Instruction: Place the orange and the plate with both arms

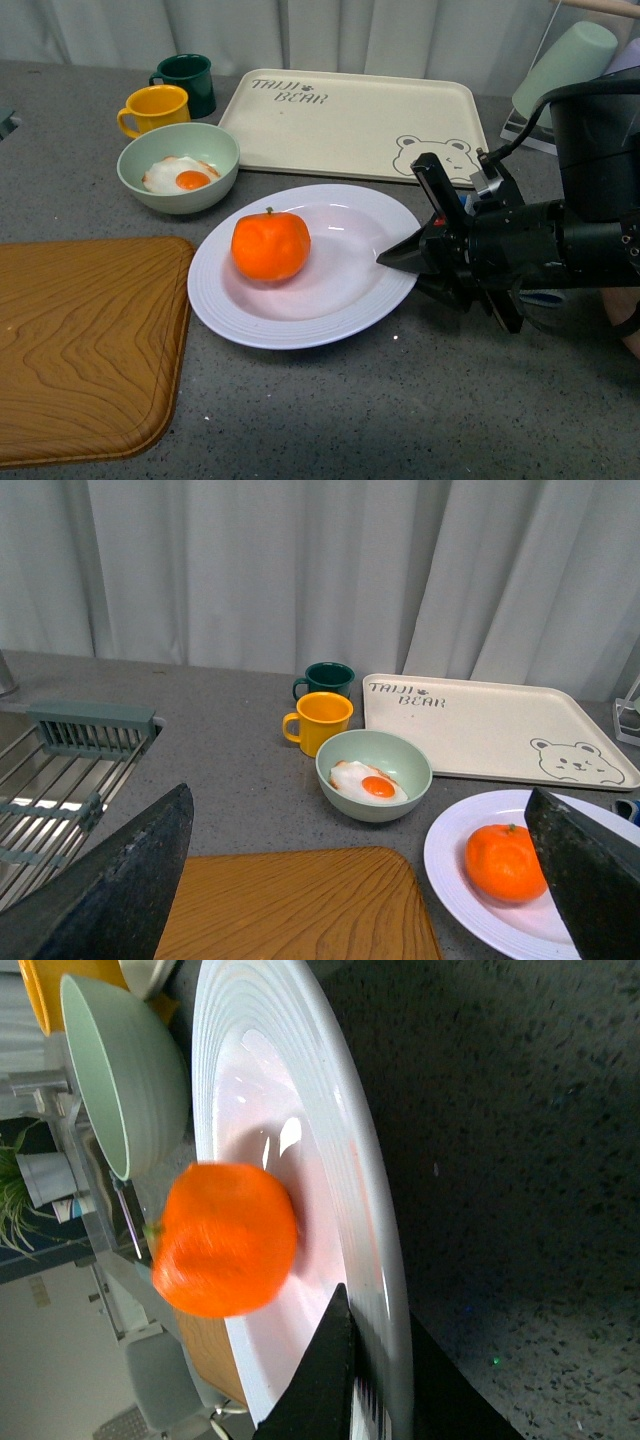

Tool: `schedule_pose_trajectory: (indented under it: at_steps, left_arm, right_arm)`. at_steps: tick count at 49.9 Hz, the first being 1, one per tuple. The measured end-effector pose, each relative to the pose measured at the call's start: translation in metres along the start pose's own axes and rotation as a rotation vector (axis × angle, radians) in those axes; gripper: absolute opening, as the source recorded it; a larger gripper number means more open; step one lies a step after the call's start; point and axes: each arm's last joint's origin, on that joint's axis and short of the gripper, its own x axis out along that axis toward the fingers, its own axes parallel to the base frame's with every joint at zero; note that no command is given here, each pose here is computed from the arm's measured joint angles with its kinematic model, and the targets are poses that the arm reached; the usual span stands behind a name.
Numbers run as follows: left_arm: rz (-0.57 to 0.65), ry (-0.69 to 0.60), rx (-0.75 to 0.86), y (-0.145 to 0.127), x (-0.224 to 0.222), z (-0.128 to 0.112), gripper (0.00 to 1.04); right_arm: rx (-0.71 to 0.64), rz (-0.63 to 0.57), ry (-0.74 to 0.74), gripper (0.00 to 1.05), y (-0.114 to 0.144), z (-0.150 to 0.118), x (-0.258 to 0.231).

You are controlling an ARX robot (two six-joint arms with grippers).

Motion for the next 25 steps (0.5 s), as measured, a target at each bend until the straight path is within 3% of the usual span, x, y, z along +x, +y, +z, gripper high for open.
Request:
schedule_pose_trajectory:
  at_steps: [8, 16, 25]
  left_arm:
    - [0.000, 0.000, 0.000, 0.000, 0.000, 0.000, 0.98]
    - [0.000, 0.000, 0.000, 0.000, 0.000, 0.000, 0.98]
    - [0.001, 0.000, 0.000, 0.000, 0.000, 0.000, 0.98]
  right_arm:
    - [-0.025, 0.091, -0.035, 0.03, 0.003, 0.003, -0.007]
    - [-0.082, 0.205, -0.065, 0.03, 0.022, 0.009, -0.016]
    - [-0.097, 0.239, -0.082, 0.03, 0.035, 0.019, -0.016]
